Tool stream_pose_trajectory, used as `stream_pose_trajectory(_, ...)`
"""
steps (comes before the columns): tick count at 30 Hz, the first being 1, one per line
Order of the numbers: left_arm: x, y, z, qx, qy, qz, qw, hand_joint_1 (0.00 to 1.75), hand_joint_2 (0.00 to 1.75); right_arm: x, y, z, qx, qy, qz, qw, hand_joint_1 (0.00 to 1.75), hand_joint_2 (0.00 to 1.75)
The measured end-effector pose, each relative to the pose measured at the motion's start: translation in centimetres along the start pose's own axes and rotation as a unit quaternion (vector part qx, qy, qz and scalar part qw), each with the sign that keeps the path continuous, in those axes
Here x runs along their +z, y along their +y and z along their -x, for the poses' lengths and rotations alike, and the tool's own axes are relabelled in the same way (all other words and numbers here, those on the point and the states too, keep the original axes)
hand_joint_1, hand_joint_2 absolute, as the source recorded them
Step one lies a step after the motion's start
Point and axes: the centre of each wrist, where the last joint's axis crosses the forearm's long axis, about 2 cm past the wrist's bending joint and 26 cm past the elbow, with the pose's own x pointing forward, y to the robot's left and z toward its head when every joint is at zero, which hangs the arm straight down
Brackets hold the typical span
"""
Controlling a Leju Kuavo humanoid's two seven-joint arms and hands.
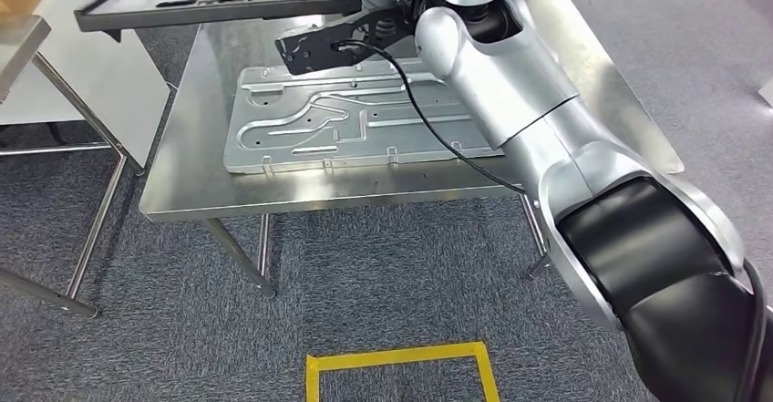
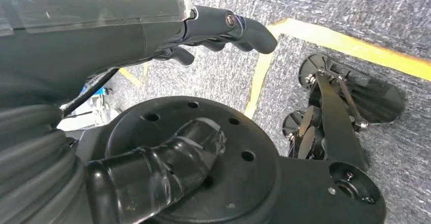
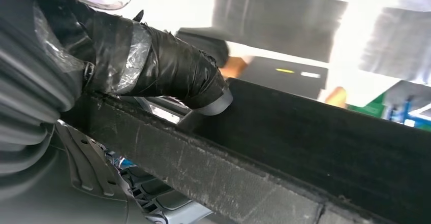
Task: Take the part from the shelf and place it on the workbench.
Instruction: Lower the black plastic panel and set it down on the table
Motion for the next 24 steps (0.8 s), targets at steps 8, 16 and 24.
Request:
stream_pose_trajectory(8,-0.01,0.11,0.05,0.001,0.003,-0.002,1.0,0.0,1.75,-0.06,0.02,-0.19,-0.001,-0.003,0.0,1.0,1.75,1.75)
stream_pose_trajectory(16,0.0,0.07,0.12,0.002,0.004,-0.002,1.0,0.0,1.75,-0.06,-0.37,-0.23,0.001,-0.005,0.003,1.0,1.75,1.75)
stream_pose_trajectory(24,0.0,0.02,0.09,0.003,0.004,-0.001,1.0,0.0,1.75,-0.04,-0.18,-0.1,-0.004,-0.006,0.001,1.0,1.75,1.75)
